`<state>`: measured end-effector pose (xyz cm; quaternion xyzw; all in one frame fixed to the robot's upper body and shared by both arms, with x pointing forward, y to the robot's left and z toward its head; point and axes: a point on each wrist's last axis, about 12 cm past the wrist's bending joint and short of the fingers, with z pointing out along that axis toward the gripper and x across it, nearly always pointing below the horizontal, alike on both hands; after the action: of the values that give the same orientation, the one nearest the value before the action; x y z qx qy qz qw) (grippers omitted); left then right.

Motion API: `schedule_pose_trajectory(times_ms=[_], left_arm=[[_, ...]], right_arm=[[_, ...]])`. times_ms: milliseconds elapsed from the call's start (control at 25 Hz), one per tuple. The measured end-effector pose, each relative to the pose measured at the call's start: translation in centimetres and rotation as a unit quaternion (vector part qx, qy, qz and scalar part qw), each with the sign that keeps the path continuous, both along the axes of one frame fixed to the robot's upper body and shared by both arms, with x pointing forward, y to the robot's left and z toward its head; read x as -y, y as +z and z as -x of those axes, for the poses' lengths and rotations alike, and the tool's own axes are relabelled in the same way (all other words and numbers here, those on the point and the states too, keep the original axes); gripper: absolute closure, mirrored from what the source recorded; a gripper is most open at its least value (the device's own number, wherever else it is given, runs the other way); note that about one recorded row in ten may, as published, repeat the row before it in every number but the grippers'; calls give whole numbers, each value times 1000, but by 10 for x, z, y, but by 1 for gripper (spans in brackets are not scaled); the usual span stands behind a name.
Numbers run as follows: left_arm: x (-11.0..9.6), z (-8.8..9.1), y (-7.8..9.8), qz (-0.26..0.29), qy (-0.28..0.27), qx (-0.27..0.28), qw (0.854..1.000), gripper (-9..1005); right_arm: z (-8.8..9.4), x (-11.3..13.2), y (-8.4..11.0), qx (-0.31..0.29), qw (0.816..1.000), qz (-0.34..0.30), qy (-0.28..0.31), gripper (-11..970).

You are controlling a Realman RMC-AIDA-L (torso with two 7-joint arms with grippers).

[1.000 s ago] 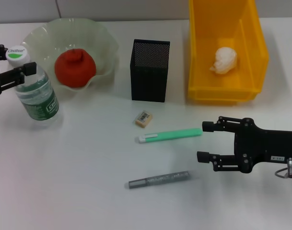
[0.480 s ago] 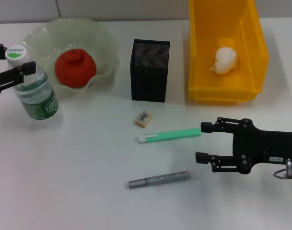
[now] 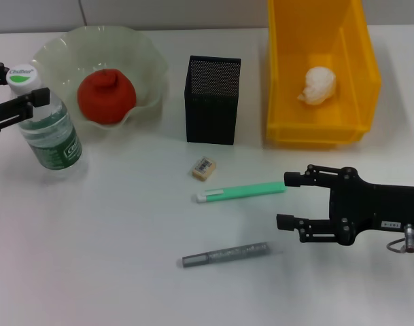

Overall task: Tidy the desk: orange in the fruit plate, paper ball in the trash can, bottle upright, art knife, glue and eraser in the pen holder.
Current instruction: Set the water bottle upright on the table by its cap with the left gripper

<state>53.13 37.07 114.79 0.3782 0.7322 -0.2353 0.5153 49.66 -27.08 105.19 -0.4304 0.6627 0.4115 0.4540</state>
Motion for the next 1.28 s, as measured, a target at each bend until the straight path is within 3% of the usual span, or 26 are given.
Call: schedule_pose_trajectory(times_ms=[560,1280], left_arm=[[-15,4,-8,23,42,-7,999,540],[-12,1,-15,26,49,-6,998,531]], right_arm=[[0,0,0,-1,1000,-1,-2,187],[-1,1,1,-2,1000,1,0,187]])
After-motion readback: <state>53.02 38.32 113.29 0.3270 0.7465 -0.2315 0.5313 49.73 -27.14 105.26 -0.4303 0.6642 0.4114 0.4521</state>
